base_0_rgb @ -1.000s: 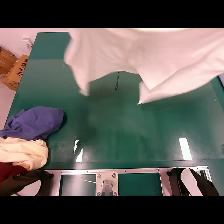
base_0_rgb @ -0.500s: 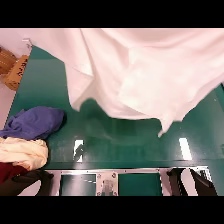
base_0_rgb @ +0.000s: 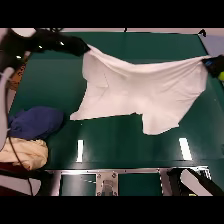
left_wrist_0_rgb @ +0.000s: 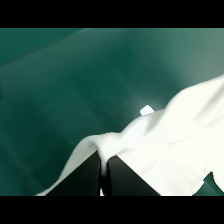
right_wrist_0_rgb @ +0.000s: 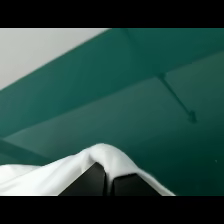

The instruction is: Fold the shirts.

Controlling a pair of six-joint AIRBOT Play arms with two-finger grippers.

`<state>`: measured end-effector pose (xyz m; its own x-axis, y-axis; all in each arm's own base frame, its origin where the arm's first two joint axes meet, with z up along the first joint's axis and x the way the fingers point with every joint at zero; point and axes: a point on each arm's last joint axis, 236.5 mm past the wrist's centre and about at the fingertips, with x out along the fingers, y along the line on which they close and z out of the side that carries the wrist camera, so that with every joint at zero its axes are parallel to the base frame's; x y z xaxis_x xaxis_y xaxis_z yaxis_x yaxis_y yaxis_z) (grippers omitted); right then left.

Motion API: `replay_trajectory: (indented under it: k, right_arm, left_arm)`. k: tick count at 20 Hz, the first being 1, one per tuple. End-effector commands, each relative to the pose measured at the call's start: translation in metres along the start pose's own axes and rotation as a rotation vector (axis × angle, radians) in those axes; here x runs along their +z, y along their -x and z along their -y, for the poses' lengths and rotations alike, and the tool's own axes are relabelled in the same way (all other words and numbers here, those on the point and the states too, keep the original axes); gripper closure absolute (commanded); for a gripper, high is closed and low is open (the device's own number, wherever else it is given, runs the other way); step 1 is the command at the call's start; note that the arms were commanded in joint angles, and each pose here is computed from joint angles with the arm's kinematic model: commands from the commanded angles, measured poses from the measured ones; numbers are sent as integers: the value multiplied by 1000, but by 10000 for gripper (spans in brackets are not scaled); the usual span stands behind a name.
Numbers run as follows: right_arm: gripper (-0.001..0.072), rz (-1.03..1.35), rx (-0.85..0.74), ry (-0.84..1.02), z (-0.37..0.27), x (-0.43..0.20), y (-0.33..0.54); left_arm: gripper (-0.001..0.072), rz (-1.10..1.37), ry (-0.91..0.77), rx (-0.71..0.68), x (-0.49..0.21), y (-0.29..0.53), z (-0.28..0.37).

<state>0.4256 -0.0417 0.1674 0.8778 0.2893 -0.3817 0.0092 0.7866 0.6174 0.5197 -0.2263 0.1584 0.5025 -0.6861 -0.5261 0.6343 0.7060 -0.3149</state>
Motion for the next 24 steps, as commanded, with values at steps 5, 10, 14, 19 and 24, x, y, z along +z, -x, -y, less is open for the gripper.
replay_trajectory:
  k: [5,10,14,19,24]
  right_arm:
    - [472,-223,-154,-186,115,-90,-89]
    - [437,-224,-220,-212,166,-60,-31]
    - [438,-311,-327,-299,219,-93,15]
    - [440,-451,-318,-390,228,-155,-1]
    - [440,-565,-254,-423,207,-197,-42]
  left_arm:
    - [277,-65,155,-1,-56,-73,-57]
    - [234,-162,247,-9,-57,-10,-87]
    - [658,-248,384,-22,-80,35,-109]
    - [688,-238,440,4,-81,43,-122]
    - [688,-233,447,8,-80,43,-123]
